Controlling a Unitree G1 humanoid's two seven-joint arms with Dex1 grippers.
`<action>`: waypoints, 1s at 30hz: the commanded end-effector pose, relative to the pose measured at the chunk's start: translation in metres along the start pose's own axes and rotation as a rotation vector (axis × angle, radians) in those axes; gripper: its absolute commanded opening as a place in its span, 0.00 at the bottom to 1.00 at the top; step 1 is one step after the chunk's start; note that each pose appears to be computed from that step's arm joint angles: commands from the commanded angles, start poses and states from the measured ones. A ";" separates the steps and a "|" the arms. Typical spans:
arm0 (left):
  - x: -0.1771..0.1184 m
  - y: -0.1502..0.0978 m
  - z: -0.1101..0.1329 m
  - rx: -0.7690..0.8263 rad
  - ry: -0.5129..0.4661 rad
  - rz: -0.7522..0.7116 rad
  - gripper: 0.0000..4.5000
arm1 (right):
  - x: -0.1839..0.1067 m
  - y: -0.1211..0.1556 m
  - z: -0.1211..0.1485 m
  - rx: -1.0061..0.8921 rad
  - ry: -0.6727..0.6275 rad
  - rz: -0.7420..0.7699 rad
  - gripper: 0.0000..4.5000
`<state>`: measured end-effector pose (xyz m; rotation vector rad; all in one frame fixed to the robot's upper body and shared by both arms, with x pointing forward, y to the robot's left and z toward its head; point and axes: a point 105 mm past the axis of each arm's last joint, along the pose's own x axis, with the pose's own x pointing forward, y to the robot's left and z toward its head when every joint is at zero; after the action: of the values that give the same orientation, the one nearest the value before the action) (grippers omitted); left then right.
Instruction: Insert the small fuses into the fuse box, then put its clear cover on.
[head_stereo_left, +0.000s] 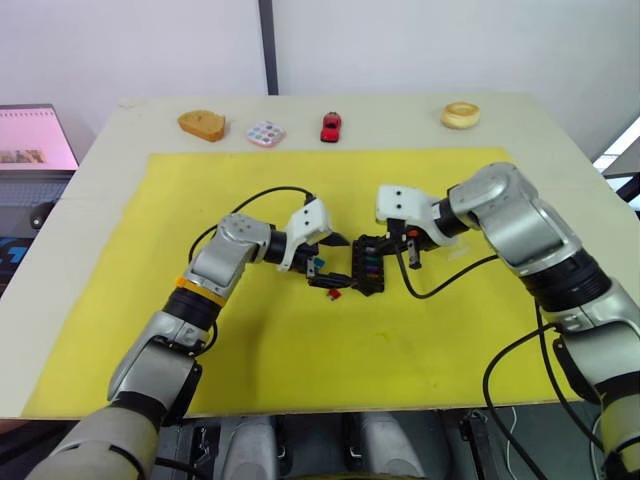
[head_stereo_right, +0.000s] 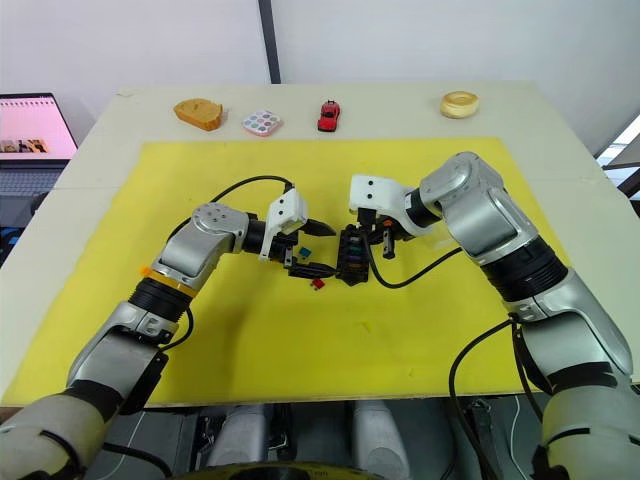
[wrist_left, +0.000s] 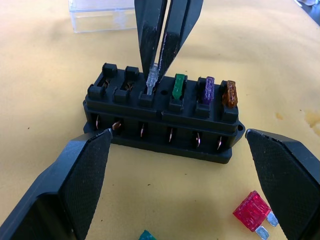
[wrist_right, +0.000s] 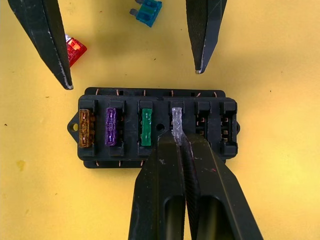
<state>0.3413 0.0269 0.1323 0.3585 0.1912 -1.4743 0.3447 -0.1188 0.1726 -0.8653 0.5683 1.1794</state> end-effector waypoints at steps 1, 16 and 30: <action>-0.004 0.003 0.011 0.031 -0.024 0.015 1.00 | 0.006 0.004 -0.007 0.018 0.031 0.020 0.07; -0.004 0.002 0.011 0.029 -0.022 0.012 1.00 | -0.006 -0.004 0.002 0.021 -0.003 -0.012 0.14; -0.003 0.002 0.010 0.031 -0.020 0.007 1.00 | -0.031 -0.007 0.018 0.031 -0.071 -0.026 0.14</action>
<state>0.3413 0.0278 0.1319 0.3572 0.1972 -1.4745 0.3415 -0.1239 0.1826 -0.7759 0.6021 1.1842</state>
